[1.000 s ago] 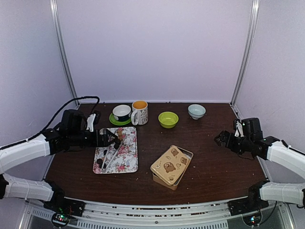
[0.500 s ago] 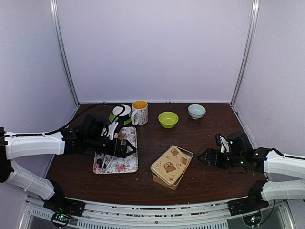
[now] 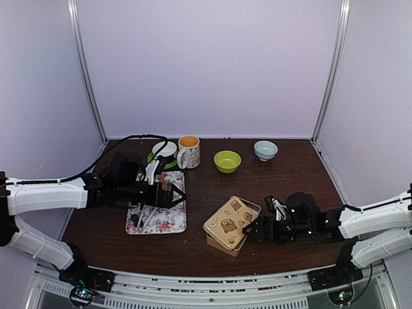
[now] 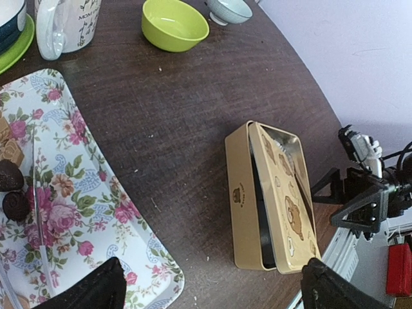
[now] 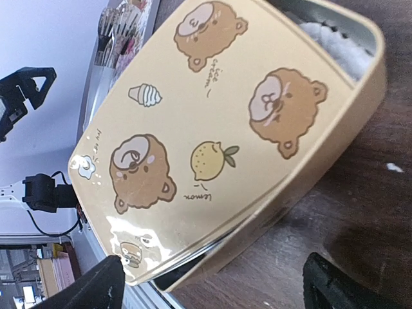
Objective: Pack the chocolate
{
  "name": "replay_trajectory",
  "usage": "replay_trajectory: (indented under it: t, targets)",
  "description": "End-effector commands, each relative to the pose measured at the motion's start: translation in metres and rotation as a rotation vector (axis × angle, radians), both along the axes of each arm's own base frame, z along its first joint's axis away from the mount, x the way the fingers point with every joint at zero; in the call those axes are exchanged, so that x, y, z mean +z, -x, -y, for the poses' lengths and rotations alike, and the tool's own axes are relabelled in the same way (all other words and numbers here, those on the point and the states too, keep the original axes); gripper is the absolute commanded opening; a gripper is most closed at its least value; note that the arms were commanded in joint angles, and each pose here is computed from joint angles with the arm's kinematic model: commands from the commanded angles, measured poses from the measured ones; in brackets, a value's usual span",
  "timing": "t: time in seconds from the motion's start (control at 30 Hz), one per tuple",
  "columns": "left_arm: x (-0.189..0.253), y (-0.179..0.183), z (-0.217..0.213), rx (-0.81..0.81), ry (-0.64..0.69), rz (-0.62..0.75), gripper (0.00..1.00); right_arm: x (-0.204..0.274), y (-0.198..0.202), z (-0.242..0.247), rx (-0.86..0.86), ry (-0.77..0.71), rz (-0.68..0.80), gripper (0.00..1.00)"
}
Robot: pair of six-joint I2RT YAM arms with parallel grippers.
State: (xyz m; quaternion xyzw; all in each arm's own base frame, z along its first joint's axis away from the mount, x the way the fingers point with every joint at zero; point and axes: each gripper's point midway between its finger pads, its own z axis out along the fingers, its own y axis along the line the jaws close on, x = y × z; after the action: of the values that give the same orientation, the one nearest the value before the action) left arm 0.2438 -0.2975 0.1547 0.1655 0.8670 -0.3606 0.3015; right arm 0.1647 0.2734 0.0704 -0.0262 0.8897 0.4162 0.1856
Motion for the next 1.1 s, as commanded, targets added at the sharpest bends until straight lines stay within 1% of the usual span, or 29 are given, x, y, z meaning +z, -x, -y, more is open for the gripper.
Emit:
replay_trajectory:
  t: [0.0,0.13,0.2,0.33,0.5,0.67,0.77,0.87,1.0,1.07]
  targets:
    - [0.011,0.000,0.008,-0.011,0.072,0.009,0.98,0.029,-0.008,-0.043,0.017,-0.154,0.009,0.96]
    - [0.003,0.005,0.012,-0.031,0.084,-0.026,0.98,0.040,-0.018,-0.070,0.019,-0.220,0.016,0.94]
    - [-0.003,0.005,0.013,-0.032,0.079,-0.045,0.98,0.048,-0.032,-0.086,0.020,-0.220,0.047,0.94]
    - [-0.015,0.001,0.014,-0.020,0.044,-0.084,0.95,0.043,-0.050,-0.108,0.039,-0.193,0.058,0.93]
    - [-0.026,-0.009,0.013,0.002,-0.007,-0.109,0.94,0.031,-0.058,-0.105,0.020,-0.137,0.065,0.93]
    - [-0.034,-0.025,0.005,0.040,-0.013,-0.141,0.93,0.021,-0.064,-0.093,-0.017,-0.094,0.054,0.93]
    - [-0.033,-0.027,0.010,0.001,0.032,-0.161,0.87,0.017,-0.073,-0.083,-0.064,-0.064,0.060,0.93]
    - [-0.036,-0.023,0.018,-0.047,0.040,-0.189,0.79,0.017,-0.081,-0.076,-0.095,-0.049,0.065,0.93]
    - [-0.044,-0.015,0.025,-0.103,0.060,-0.233,0.73,0.015,-0.091,-0.067,-0.125,-0.015,0.068,0.92]
    - [-0.044,-0.013,0.028,-0.120,0.076,-0.251,0.67,0.017,-0.093,-0.065,-0.123,-0.013,0.075,0.92]
